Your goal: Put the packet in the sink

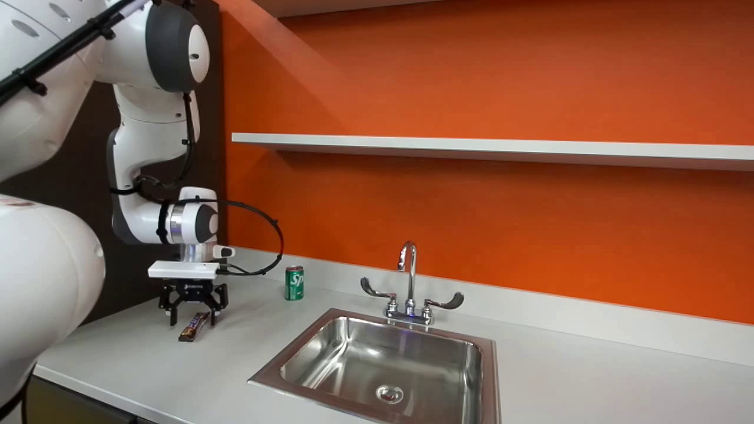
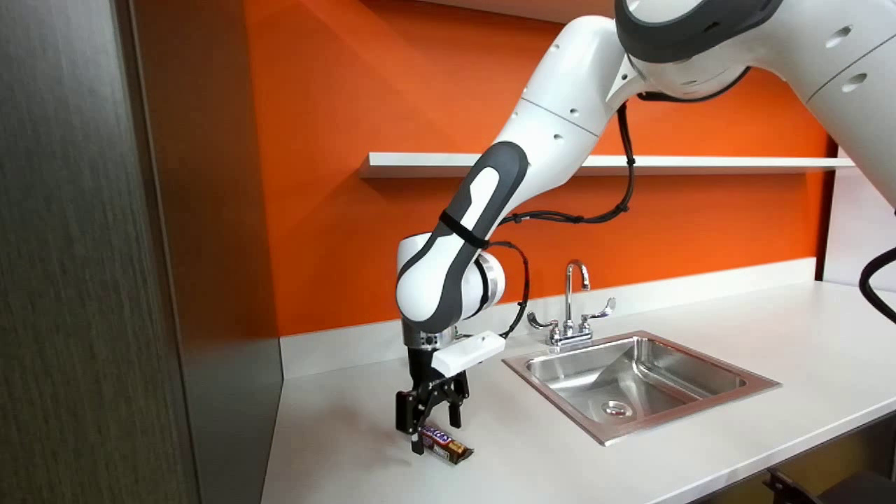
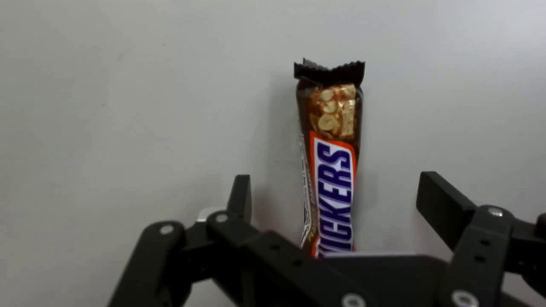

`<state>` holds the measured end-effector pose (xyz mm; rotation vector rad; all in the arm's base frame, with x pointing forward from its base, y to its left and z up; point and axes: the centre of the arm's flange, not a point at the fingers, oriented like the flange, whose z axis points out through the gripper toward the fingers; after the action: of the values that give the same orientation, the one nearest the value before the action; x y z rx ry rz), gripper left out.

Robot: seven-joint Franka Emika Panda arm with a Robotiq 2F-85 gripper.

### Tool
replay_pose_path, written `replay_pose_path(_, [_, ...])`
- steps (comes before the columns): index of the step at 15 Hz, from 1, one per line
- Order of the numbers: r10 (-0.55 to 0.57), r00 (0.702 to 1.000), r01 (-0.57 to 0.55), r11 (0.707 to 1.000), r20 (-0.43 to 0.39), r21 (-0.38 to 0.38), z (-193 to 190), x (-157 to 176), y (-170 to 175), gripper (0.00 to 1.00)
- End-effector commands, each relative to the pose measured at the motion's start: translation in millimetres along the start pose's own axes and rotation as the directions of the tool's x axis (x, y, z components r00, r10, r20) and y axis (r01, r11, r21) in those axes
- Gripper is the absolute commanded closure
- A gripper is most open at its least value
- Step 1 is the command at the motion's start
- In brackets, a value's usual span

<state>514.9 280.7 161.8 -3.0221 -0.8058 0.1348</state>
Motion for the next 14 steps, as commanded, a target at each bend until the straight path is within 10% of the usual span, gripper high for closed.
replay_pose_path(1, [0.024, 1.0, -0.024, 1.0, -0.011, -0.01, -0.1, 6.0, 0.9, 0.0])
replay_pose_path(2, [0.024, 1.0, -0.024, 1.0, -0.012, -0.01, -0.1, 6.0, 1.5, 0.25])
replay_pose_path(12, [0.033, 0.999, -0.033, 0.999, -0.005, -0.007, 3.0, 4.5, 6.9, 0.98])
replay_pose_path(14, [0.035, 0.999, -0.035, 0.999, -0.002, -0.005, 2.9, 4.7, 8.6, 0.95])
